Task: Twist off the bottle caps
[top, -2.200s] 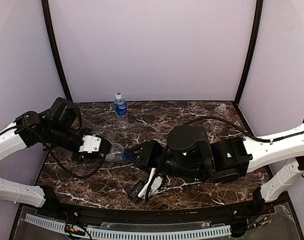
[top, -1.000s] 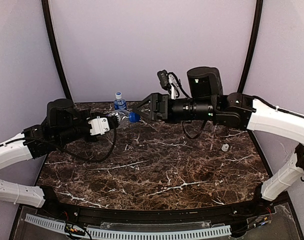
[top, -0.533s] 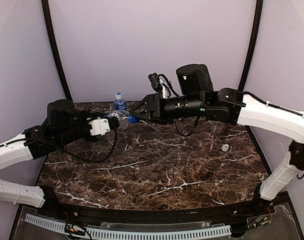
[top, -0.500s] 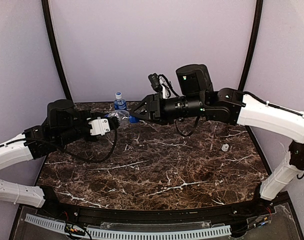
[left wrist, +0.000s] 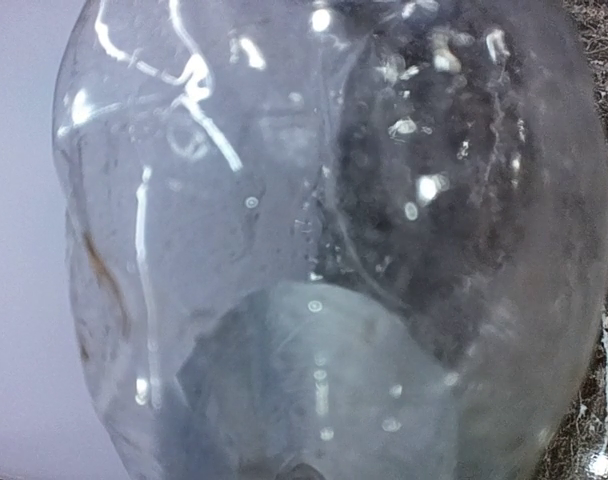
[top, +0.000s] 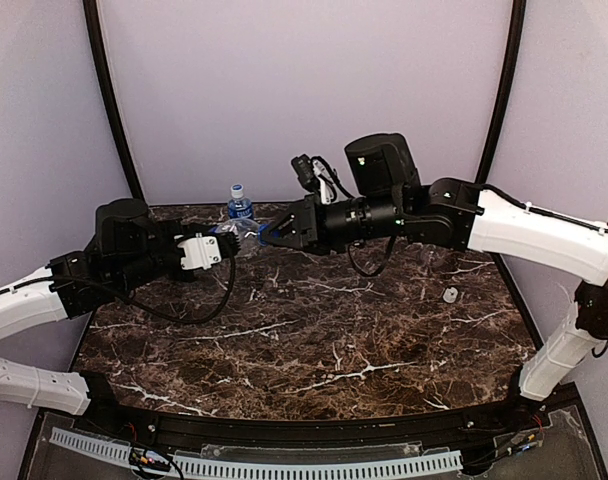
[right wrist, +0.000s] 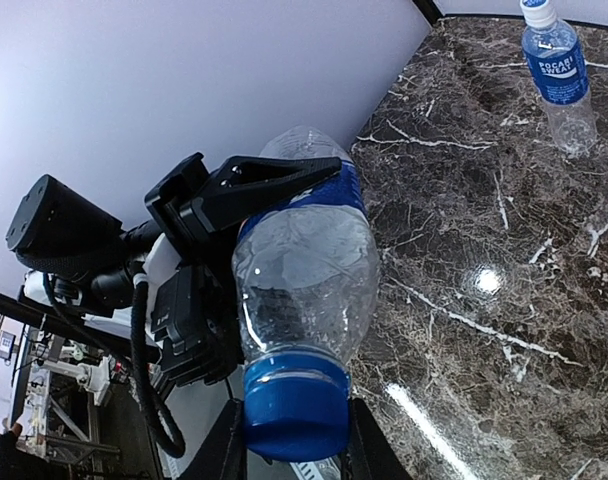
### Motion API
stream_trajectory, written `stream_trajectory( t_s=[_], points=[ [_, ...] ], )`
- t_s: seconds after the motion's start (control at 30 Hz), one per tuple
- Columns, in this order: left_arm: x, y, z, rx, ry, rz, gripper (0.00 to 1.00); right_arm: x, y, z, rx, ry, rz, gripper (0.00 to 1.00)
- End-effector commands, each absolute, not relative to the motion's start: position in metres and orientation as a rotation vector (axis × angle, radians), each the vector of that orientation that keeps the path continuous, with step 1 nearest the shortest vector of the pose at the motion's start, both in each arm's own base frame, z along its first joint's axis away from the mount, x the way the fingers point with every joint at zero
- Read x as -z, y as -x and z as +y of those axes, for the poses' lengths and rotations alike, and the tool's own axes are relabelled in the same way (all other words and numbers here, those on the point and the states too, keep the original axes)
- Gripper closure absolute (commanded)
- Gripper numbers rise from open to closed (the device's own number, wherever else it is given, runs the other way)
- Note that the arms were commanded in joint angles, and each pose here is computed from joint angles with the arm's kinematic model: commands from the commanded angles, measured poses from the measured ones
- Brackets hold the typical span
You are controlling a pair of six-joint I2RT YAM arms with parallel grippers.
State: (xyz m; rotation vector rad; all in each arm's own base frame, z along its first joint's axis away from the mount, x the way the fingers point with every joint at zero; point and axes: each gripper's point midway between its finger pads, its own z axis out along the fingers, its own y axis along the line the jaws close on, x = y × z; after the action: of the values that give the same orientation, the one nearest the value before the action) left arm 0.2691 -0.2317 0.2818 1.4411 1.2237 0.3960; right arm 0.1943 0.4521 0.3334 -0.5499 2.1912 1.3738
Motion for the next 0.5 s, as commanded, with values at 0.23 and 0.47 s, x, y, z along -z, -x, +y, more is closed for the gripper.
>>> stream_trajectory(
  t_s=[0.23, 0.47],
  points=[
    [-0.268, -0.252, -0.236, -0.286, -1.497, 1.232, 0.71, -0.346, -0.197, 0.455, -1.235, 0.816, 1.954, 1.00],
    [-0.251, -0.227, -0.241, -0.123, -1.595, 1.267, 0.73, -0.365, -0.153, 0.459, -0.712, 1.325, 1.360, 1.00]
  ],
)
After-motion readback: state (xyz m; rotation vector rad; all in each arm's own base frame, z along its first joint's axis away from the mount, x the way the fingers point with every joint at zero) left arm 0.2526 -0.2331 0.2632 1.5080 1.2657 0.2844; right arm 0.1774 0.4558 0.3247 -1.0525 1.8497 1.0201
